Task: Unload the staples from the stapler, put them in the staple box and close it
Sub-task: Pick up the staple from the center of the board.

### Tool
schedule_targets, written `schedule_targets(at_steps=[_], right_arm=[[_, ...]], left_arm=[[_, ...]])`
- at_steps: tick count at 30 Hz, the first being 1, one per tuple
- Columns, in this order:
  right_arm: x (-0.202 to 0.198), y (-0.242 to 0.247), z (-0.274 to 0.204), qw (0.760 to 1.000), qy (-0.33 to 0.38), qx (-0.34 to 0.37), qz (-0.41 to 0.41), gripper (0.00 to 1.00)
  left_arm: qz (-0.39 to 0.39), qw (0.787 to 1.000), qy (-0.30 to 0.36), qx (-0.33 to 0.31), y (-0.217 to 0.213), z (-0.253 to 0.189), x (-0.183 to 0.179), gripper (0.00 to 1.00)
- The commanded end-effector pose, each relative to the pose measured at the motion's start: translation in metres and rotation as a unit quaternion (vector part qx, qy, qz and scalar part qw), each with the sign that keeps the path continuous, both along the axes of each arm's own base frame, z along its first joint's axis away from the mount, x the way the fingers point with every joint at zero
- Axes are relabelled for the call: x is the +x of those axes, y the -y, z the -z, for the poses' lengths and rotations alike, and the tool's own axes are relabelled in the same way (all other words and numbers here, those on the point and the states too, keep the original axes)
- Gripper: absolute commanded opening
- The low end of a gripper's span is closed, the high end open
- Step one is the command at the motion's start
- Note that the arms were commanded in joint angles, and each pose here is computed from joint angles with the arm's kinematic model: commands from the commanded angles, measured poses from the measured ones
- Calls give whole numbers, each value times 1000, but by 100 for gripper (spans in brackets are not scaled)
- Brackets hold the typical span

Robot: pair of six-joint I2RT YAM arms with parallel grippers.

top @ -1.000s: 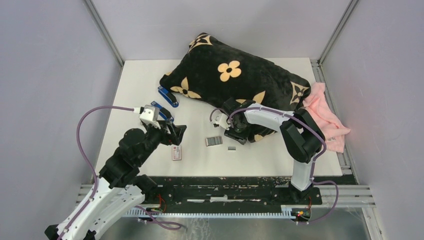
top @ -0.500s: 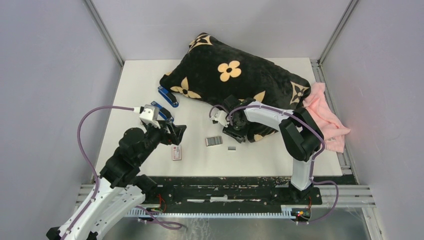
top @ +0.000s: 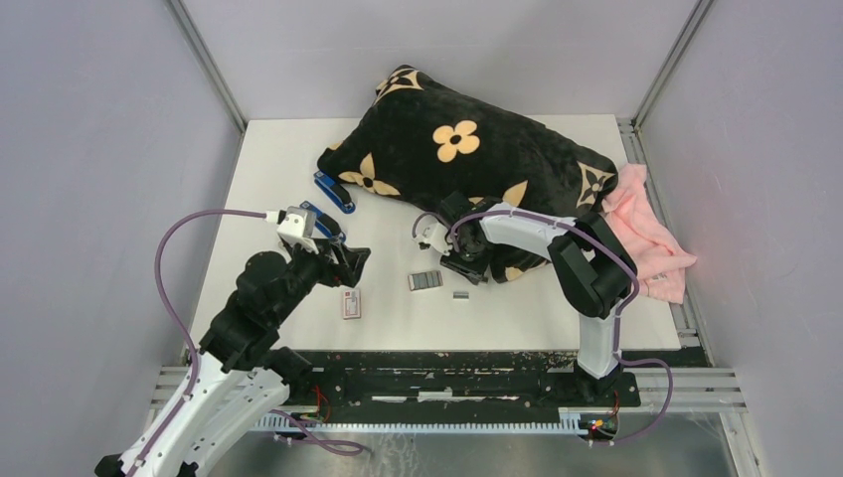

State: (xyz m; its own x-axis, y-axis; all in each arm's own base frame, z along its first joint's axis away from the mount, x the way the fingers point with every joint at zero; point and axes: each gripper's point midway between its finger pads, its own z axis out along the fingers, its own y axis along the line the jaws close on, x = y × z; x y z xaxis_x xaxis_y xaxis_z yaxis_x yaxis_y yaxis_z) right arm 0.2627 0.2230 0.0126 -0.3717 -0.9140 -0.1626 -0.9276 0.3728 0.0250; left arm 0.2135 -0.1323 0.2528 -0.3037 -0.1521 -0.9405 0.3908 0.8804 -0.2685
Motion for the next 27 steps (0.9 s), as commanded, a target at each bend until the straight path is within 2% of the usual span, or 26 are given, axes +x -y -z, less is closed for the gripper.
schedule_targets(at_steps=[1, 11, 17, 21, 24, 27], right_arm=[[7, -17, -2, 1000, 11, 11, -15, 36], [5, -15, 0, 999, 15, -14, -27, 31], [7, -16, -11, 999, 27, -8, -26, 14], [12, -21, -31, 998, 55, 22, -16, 10], [14, -27, -45, 996, 68, 55, -6, 10], [11, -35, -63, 992, 68, 104, 13, 9]], left_arm=[[14, 1000, 28, -4, 5, -13, 4, 92], [17, 1000, 24, -6, 6, -11, 5, 92], [27, 999, 16, -14, 10, -8, 3, 92], [55, 995, -22, -78, 31, 0, -1, 90], [73, 985, -72, -141, 50, 19, -3, 83], [64, 969, -127, -203, 62, 61, 1, 71]])
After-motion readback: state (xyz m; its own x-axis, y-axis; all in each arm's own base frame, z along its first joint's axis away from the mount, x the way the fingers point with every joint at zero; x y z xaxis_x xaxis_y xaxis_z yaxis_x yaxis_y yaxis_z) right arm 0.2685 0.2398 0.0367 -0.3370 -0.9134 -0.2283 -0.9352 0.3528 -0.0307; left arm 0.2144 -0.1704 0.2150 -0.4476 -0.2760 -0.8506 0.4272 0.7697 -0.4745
